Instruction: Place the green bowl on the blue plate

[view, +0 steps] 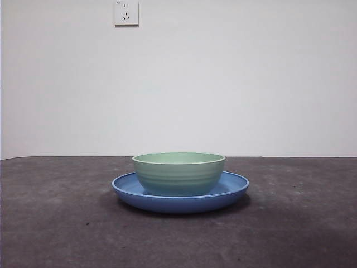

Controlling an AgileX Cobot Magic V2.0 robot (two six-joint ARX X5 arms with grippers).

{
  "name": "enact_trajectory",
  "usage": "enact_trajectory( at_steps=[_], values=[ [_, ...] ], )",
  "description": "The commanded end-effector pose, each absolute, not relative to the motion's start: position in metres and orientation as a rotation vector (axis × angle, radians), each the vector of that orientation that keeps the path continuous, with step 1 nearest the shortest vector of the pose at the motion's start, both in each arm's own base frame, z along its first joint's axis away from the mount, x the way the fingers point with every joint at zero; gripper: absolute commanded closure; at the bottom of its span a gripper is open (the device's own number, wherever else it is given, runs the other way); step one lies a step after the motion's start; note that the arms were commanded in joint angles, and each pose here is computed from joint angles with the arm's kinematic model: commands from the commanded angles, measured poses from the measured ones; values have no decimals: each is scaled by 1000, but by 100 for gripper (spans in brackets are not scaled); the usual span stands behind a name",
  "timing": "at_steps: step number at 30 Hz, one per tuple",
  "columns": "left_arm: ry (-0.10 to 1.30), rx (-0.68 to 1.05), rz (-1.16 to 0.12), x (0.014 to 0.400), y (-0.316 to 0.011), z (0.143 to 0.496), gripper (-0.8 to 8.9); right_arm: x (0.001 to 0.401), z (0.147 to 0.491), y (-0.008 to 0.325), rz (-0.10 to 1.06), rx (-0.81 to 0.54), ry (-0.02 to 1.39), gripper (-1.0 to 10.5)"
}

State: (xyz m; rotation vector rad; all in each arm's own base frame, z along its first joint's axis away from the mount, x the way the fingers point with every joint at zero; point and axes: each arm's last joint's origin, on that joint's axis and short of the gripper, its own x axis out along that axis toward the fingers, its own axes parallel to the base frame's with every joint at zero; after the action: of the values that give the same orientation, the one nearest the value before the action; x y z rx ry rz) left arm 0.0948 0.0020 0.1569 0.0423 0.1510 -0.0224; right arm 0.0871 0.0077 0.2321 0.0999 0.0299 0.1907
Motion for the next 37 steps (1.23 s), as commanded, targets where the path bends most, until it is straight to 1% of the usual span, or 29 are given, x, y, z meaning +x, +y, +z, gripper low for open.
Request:
enact_trajectory(
  at_steps=[1, 7, 20, 25, 30, 37],
  values=[
    [177, 32, -22, 96, 2, 149, 798, 87, 218, 7, 167, 88, 17, 936],
    [177, 32, -22, 96, 2, 149, 798, 89, 188, 4, 80, 91, 47, 936],
    [177, 32, -22, 96, 2, 149, 798, 96, 151, 5, 76, 108, 162, 936],
    [177, 32, -22, 96, 2, 149, 798, 96, 150, 5, 76, 111, 177, 936],
    [177, 32, -22, 96, 2, 149, 798, 96, 152, 5, 77, 121, 153, 936],
    [177, 32, -22, 96, 2, 149, 798, 96, 152, 5, 76, 121, 154, 936]
  ],
)
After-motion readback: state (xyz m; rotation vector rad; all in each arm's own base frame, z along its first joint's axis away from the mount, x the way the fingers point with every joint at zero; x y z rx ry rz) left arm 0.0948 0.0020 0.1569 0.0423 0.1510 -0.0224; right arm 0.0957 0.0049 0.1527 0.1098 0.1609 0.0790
